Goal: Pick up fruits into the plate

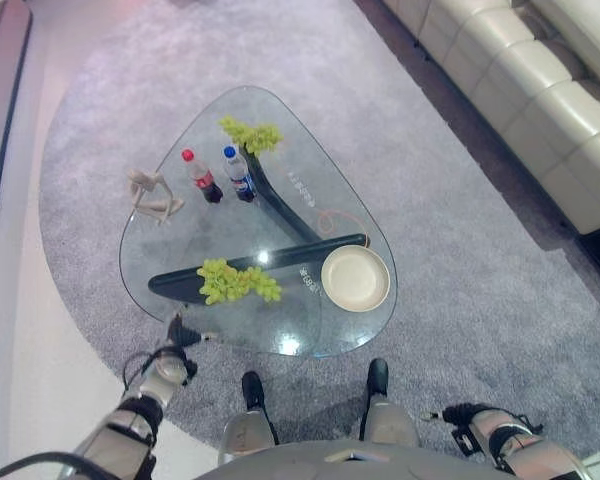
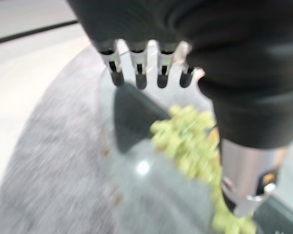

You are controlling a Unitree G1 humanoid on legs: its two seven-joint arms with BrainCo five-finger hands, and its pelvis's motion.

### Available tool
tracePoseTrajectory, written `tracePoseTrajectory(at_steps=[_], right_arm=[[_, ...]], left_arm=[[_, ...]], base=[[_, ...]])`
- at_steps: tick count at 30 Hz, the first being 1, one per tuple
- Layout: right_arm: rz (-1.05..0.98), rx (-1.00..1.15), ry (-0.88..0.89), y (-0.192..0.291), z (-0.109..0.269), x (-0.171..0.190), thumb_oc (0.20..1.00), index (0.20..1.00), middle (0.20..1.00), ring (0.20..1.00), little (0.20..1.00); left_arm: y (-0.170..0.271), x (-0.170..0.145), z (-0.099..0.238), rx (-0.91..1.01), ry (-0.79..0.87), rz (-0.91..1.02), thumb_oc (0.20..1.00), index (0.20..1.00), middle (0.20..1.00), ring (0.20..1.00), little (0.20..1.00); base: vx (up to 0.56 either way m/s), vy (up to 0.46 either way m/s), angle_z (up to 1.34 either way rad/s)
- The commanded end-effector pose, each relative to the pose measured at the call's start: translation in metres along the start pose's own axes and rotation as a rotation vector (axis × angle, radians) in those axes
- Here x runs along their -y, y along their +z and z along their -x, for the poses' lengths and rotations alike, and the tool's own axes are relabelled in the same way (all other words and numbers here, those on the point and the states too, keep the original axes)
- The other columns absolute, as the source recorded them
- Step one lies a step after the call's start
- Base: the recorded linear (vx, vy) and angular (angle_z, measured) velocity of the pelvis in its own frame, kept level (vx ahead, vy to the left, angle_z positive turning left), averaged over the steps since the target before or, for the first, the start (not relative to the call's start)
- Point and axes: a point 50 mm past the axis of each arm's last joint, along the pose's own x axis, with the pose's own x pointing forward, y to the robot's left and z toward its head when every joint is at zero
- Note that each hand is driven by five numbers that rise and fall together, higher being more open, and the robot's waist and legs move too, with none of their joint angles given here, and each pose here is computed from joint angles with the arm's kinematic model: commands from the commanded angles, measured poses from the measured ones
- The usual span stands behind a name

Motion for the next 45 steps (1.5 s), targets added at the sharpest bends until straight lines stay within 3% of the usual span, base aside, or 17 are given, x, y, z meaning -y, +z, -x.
tracePoseTrajectory(at_steps=[1, 8, 13, 18, 26, 33, 38, 45], right_arm=[[0.006, 0.073, -0.071, 0.025, 0.003, 0.021, 1.000, 1.000, 1.000, 1.000, 1.000], [-0.004, 0.149, -0.125, 0.055, 0.012, 0.052, 1.000, 1.000, 1.000, 1.000, 1.000], [-0.065, 0.179, -0.131, 0.060, 0.013, 0.053, 1.000, 1.000, 1.000, 1.000, 1.000], [-0.080, 0.219, -0.133, 0.069, 0.015, 0.052, 1.000, 1.000, 1.000, 1.000, 1.000], [-0.087, 0.273, -0.163, 0.086, 0.023, 0.068, 1.000, 1.000, 1.000, 1.000, 1.000], [-0.051, 0.317, -0.223, 0.104, 0.032, 0.086, 1.000, 1.000, 1.000, 1.000, 1.000], [-0.087, 0.362, -0.309, 0.115, 0.047, 0.121, 1.000, 1.000, 1.000, 1.000, 1.000], [-0.084, 0.401, -0.328, 0.127, 0.057, 0.135, 1.000, 1.000, 1.000, 1.000, 1.000]], left_arm=[[0.028, -0.045, -0.018, 0.105, 0.145, -0.159, 1.000, 1.000, 1.000, 1.000, 1.000], [0.074, -0.123, -0.034, 0.200, 0.340, -0.309, 1.000, 1.000, 1.000, 1.000, 1.000], [0.097, -0.172, -0.032, 0.237, 0.530, -0.363, 1.000, 1.000, 1.000, 1.000, 1.000], [0.109, -0.193, -0.029, 0.263, 0.594, -0.470, 1.000, 1.000, 1.000, 1.000, 1.000], [0.127, -0.206, -0.025, 0.330, 0.639, -0.597, 1.000, 1.000, 1.000, 1.000, 1.000], [0.141, -0.197, -0.024, 0.420, 0.711, -0.795, 1.000, 1.000, 1.000, 1.000, 1.000], [0.143, -0.189, -0.024, 0.469, 0.752, -0.916, 1.000, 1.000, 1.000, 1.000, 1.000], [0.162, -0.184, -0.018, 0.603, 0.829, -0.833, 1.000, 1.000, 1.000, 1.000, 1.000]], base=[[-0.09, 0.004, -0.02], [-0.10, 0.002, -0.01], [-0.08, -0.055, -0.01], [-0.02, -0.077, 0.02], [0.00, -0.009, 0.01], [-0.01, -0.008, 0.01], [-0.02, -0.053, 0.04], [-0.01, -0.014, 0.02]])
